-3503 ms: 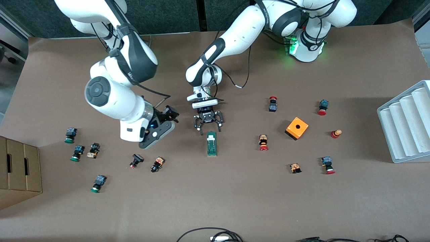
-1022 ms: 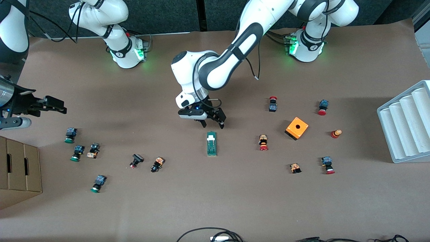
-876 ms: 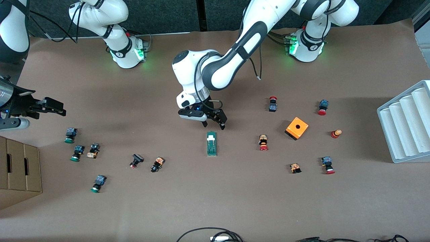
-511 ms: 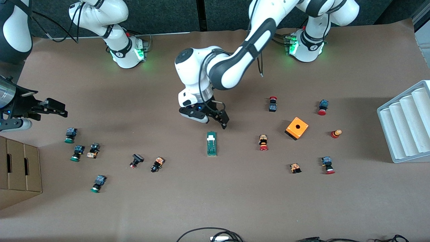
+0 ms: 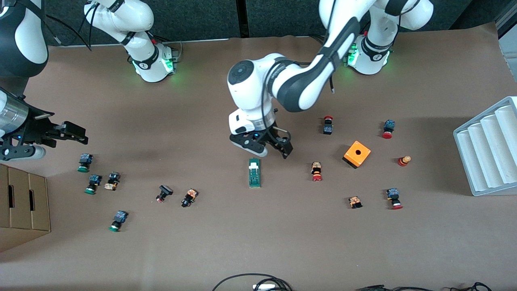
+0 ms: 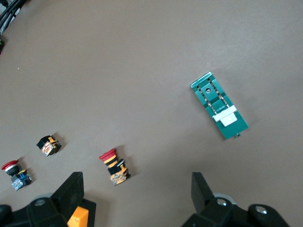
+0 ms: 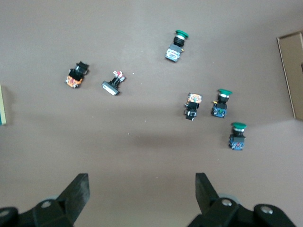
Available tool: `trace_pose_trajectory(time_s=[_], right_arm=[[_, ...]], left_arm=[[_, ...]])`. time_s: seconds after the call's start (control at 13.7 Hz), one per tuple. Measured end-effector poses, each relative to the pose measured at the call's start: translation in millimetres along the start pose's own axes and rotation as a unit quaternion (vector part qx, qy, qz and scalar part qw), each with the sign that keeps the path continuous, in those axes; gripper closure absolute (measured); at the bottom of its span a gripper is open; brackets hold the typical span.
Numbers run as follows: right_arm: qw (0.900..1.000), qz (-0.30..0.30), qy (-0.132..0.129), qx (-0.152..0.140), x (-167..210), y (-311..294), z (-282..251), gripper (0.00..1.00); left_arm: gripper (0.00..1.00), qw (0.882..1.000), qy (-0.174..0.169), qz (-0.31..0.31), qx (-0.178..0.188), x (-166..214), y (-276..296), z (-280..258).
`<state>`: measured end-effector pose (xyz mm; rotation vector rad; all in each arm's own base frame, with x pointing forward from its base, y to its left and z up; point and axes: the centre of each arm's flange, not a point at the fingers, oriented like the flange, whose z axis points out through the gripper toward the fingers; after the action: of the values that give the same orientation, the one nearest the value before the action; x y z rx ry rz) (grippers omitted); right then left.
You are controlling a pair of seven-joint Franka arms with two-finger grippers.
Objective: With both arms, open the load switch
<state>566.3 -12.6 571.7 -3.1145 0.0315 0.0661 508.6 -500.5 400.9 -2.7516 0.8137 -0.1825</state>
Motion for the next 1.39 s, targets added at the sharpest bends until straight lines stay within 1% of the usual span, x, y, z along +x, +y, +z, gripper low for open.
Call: trace_pose_trajectory(time_s=[0.15, 0.29, 0.44, 0.58, 0.8, 0.88, 1.02, 1.09, 1.24, 1.39], right_arm=[[1.000, 0.011, 0.000, 0.000, 0, -2, 1, 0.00], [1.000, 0.010, 0.000, -0.001, 0, -8, 3, 0.00], [1.000, 0.015, 0.000, -0.001, 0, -7, 3, 0.00], [1.000, 0.021, 0.002, -0.001, 1, 1, 2, 0.00], [1.000, 0.025, 0.017, 0.009, 2, -2, -2, 0.00], [0.999, 0.031, 0.019, 0.014, 1, 0, -5, 0.00], [0.999, 0.047, 0.018, 0.021, -2, 14, -9, 0.00], [0.998, 0.054, 0.019, 0.023, -2, 22, -11, 0.00], [0.998, 0.061, 0.018, 0.023, -2, 27, -10, 0.00], [0.997, 0.070, 0.011, 0.024, 0, 18, -5, 0.00]], left_arm=[[0.00, 1.000, -0.016, -0.002, -0.017, -5, -28, -13], [0.00, 0.999, -0.019, -0.012, -0.035, -9, -62, -26], [0.00, 0.997, -0.020, -0.045, -0.067, -15, -100, -42], [0.00, 0.993, -0.023, -0.079, -0.079, -26, -149, -59], [0.00, 0.988, -0.040, -0.105, -0.109, -55, -231, -82], [0.00, 0.986, -0.041, -0.115, -0.112, -66, -259, -86], [0.00, 0.982, -0.040, -0.143, -0.113, -86, -305, -89], [0.00, 0.980, -0.041, -0.151, -0.122, -96, -325, -88], [0.00, 0.978, -0.044, -0.148, -0.138, -119, -362, -79], [0.00, 0.976, -0.051, -0.156, -0.141, -149, -394, -72]])
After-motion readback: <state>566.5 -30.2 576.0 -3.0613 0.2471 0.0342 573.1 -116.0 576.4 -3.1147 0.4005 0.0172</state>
